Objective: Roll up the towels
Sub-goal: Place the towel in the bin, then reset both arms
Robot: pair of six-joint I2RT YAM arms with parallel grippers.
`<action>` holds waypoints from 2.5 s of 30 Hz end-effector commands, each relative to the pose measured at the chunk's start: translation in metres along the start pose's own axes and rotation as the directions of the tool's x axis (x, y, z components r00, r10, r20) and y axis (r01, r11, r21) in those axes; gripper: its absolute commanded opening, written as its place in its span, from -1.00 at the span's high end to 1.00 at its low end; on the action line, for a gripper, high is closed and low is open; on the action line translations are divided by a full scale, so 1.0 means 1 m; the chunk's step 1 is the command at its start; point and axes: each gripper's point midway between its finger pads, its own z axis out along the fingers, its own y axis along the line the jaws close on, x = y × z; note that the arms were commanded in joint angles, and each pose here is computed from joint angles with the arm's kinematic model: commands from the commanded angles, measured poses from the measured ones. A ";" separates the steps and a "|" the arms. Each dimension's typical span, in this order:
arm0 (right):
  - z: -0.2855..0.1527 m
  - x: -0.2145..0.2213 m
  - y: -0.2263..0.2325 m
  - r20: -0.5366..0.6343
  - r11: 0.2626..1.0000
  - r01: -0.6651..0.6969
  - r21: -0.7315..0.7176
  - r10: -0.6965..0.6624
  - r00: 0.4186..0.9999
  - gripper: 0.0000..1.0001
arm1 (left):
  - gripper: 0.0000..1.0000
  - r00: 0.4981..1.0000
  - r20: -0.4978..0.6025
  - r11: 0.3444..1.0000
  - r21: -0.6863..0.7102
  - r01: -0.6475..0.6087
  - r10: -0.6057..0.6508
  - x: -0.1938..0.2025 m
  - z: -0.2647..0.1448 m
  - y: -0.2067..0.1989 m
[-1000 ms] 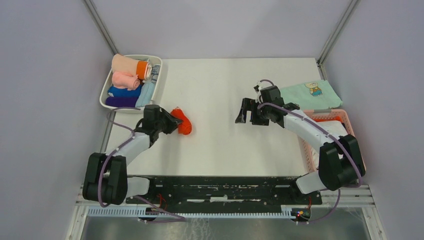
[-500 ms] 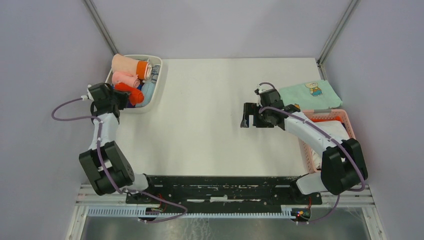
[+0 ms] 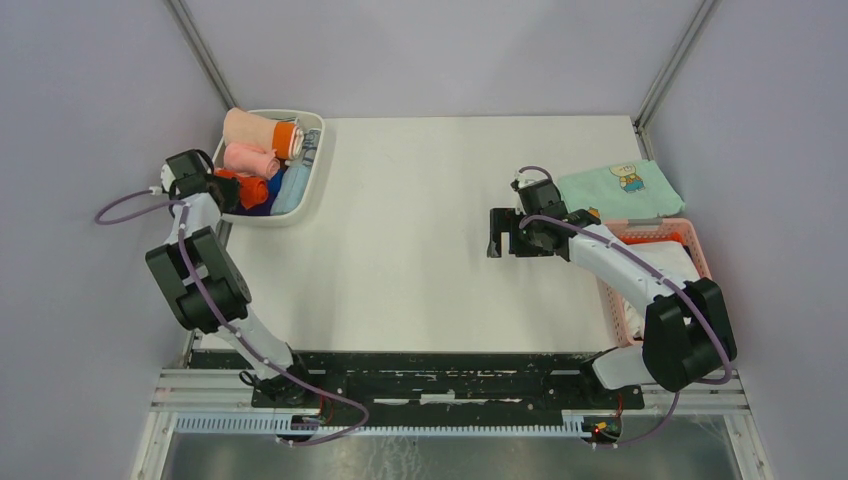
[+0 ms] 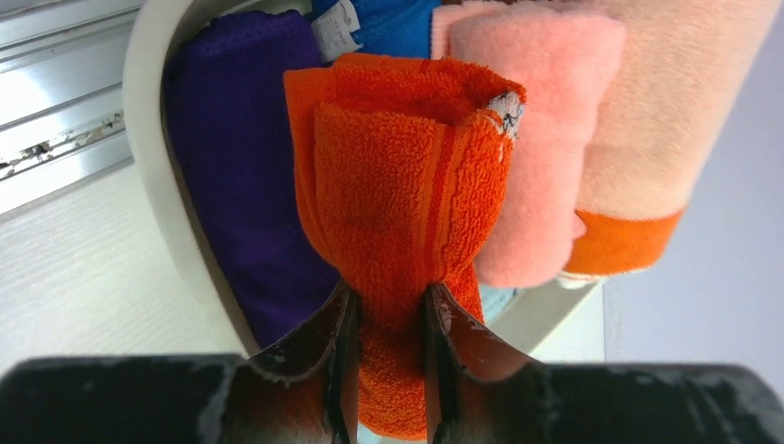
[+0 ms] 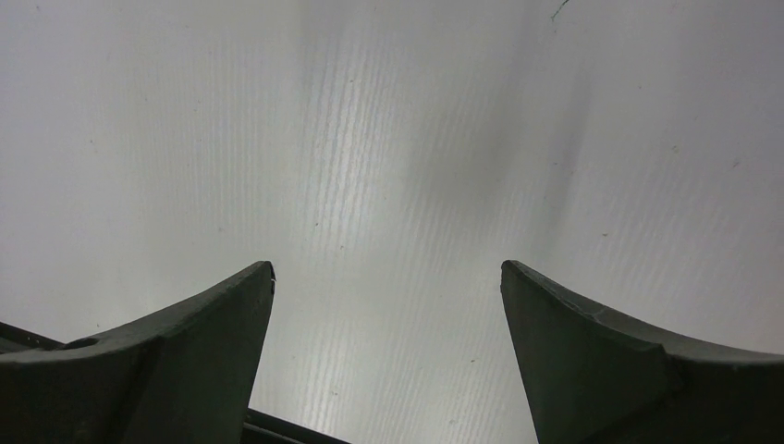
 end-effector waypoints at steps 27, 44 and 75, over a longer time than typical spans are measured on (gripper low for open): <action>-0.007 -0.019 0.003 0.073 1.000 0.012 0.003 -0.012 0.997 -1.00 | 0.11 0.999 -0.018 0.995 0.096 0.036 -0.035 0.002 0.067 -0.050; -0.020 -0.027 0.004 0.104 1.000 0.005 0.008 -0.006 0.995 -1.00 | -0.58 0.993 0.085 0.997 -0.012 -0.081 0.081 -0.022 0.017 -0.039; -0.245 -0.054 -0.106 0.754 0.894 -0.301 0.332 -0.059 0.655 -1.00 | -0.98 0.595 0.615 0.618 0.212 -0.757 0.518 0.033 -0.326 -0.074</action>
